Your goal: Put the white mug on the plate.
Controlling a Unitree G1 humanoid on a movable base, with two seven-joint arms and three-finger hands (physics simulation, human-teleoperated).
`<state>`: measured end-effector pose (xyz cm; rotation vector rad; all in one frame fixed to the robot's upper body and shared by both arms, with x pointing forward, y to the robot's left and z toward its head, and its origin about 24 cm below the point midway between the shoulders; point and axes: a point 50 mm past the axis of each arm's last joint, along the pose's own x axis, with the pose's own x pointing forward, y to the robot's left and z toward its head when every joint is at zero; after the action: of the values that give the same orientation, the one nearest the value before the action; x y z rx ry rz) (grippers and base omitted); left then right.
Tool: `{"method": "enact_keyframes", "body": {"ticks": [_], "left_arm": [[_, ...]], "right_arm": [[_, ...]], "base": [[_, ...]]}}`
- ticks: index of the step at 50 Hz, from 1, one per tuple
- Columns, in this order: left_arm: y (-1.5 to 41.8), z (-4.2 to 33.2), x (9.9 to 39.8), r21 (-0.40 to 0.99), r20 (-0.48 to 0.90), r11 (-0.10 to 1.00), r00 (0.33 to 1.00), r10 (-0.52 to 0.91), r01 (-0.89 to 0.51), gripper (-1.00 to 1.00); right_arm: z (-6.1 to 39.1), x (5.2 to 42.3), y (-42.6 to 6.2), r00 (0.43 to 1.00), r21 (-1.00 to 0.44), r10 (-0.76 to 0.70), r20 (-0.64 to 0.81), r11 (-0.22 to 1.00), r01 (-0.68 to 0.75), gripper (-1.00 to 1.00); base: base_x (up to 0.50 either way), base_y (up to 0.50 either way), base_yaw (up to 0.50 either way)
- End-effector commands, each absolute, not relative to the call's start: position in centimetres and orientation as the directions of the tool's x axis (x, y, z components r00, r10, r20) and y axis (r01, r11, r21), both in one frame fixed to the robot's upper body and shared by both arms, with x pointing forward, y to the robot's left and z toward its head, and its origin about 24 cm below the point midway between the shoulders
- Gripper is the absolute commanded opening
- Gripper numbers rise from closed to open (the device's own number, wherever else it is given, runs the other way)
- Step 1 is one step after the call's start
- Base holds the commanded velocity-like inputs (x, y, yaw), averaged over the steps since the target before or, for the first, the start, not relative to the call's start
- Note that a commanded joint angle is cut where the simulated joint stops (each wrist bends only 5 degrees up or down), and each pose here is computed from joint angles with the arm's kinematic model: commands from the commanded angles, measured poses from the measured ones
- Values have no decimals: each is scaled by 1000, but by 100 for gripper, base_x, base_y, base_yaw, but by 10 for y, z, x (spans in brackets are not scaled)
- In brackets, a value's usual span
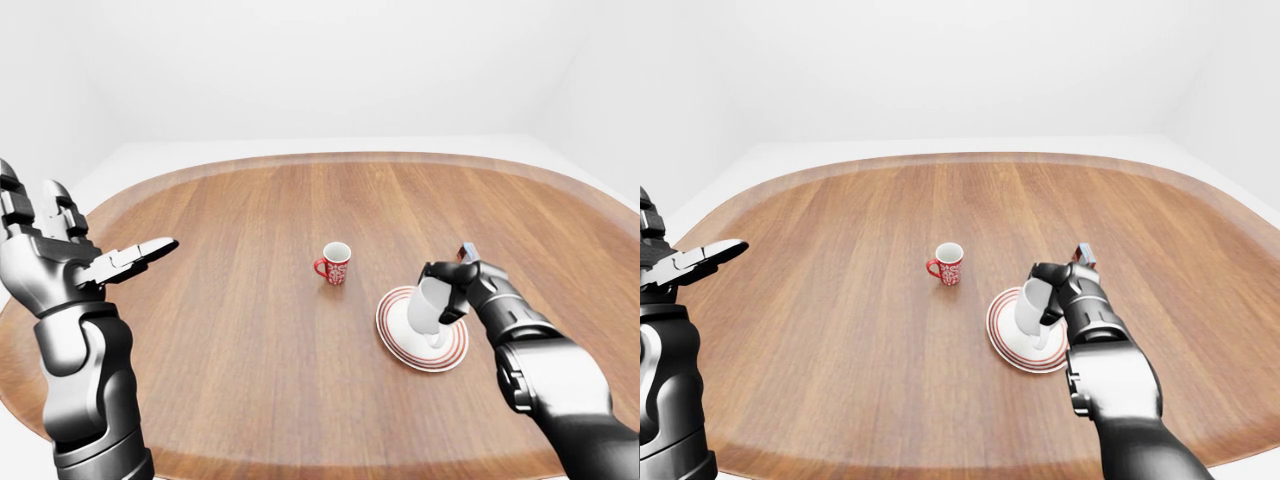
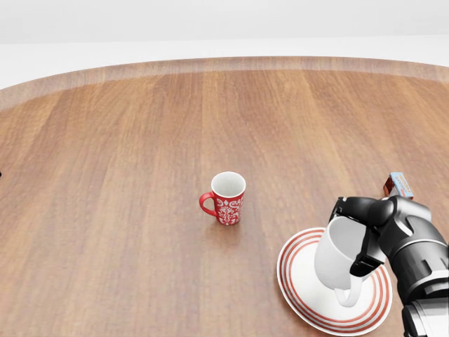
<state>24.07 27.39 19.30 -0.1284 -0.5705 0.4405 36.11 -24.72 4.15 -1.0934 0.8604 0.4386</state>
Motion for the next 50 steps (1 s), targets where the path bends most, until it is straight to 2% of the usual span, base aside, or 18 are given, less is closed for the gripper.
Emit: {"method": "enact_keyframes", "body": {"ticks": [1, 33, 34, 37, 39, 40, 44, 49, 50], "left_arm": [[274, 192, 241, -237, 491, 899, 754, 437, -367, 100], [274, 193, 240, -237, 495, 899, 751, 438, -368, 100], [274, 193, 240, -237, 495, 899, 751, 438, -368, 100], [274, 193, 240, -237, 493, 899, 752, 438, -369, 100], [274, 192, 240, -237, 492, 899, 752, 438, -368, 100], [274, 192, 241, -237, 490, 899, 753, 438, -369, 100], [274, 192, 241, -237, 489, 899, 754, 438, -369, 100], [274, 191, 241, -237, 487, 899, 755, 438, -369, 100], [274, 191, 242, -237, 487, 899, 755, 438, -369, 100]], "right_arm": [[38, 361, -245, 627, -592, -85, -775, 445, -672, -100], [27, 355, -243, 622, -585, -86, -778, 459, -668, -98], [26, 355, -243, 623, -584, -85, -777, 464, -666, -64], [26, 355, -243, 622, -584, -84, -779, 461, -668, -69], [27, 355, -242, 624, -586, -85, -777, 460, -667, -60], [27, 355, -242, 623, -584, -83, -778, 459, -669, -47], [26, 355, -242, 620, -583, -83, -780, 455, -673, -20], [26, 355, -242, 619, -582, -83, -781, 455, -674, -14], [25, 354, -242, 618, -581, -82, -782, 455, -675, -3]], "base": [[0, 0, 0], [0, 0, 0], [0, 0, 0], [0, 0, 0], [0, 0, 0], [0, 0, 0], [0, 0, 0], [0, 0, 0], [0, 0, 0]]}}
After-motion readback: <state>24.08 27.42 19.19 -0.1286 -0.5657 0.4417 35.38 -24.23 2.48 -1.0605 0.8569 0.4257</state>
